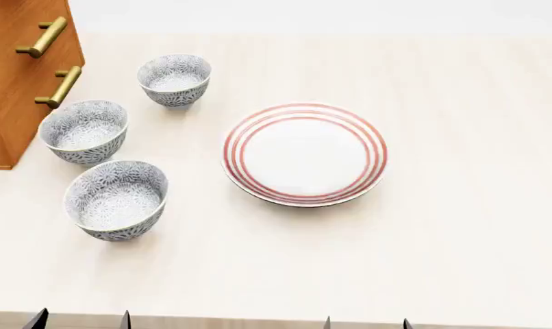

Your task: Pick up the bowl and put it in the front on the plate.

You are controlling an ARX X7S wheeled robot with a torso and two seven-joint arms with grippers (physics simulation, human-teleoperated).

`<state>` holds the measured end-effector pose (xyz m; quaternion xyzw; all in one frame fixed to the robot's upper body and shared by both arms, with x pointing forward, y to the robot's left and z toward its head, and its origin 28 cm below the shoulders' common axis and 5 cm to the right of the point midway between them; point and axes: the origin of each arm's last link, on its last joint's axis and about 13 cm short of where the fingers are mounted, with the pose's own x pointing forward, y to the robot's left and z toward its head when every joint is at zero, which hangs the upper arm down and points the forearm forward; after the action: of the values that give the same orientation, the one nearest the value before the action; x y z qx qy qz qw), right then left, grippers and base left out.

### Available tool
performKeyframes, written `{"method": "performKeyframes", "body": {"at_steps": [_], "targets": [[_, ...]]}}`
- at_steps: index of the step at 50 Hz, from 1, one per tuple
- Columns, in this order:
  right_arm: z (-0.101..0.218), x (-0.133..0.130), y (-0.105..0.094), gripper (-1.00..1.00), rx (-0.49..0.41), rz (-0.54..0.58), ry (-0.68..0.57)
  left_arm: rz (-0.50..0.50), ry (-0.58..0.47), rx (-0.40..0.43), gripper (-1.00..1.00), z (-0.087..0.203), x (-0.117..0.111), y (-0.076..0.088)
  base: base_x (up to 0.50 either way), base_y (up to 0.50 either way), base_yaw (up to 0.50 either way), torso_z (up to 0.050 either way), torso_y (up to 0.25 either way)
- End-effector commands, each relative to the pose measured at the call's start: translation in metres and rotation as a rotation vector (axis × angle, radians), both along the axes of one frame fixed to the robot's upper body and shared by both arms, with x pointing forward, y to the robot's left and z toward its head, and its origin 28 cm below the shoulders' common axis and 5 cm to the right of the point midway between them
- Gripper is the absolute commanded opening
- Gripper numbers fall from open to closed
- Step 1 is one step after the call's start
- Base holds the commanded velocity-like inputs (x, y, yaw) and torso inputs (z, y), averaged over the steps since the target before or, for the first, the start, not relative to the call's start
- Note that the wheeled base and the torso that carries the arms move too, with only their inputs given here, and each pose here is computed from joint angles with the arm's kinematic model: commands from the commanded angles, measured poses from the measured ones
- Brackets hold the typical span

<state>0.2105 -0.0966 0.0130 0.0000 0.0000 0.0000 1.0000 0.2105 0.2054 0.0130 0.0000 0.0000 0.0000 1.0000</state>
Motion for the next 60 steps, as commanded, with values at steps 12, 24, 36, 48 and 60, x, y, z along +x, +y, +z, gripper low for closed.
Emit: {"method": "performKeyframes", "body": {"at_steps": [12,24,36,48,60], "targets": [[-0.001,-0.001,0.001,1.0,0.003,0.006,0.0,0.005,0.006,-0.003,1.0,-0.002,0.0,0.0,0.0,0.0,0.0,0.0,0.0],[0.001,-0.001,0.001,1.0,-0.008,0.007,-0.023,0.02,-0.025,-0.013,1.0,0.0,0.0,0.0,0.0,0.0,0.0,0.0,0.0],[0.043,-0.018,-0.004,1.0,0.094,-0.054,-0.61,0.109,-0.598,0.052,1.0,0.044,-0.018,0.001,0.0,0.0,0.0,0.0,0.0],[0.052,-0.022,-0.003,1.0,0.085,-0.043,-0.719,0.134,-0.662,0.073,1.0,0.049,-0.021,0.001,0.12,0.0,0.0,0.0,0.0],[0.053,-0.022,-0.002,1.0,0.075,-0.034,-0.737,0.144,-0.687,0.081,1.0,0.051,-0.021,0.001,0.5,0.0,0.0,0.0,0.0]]}}
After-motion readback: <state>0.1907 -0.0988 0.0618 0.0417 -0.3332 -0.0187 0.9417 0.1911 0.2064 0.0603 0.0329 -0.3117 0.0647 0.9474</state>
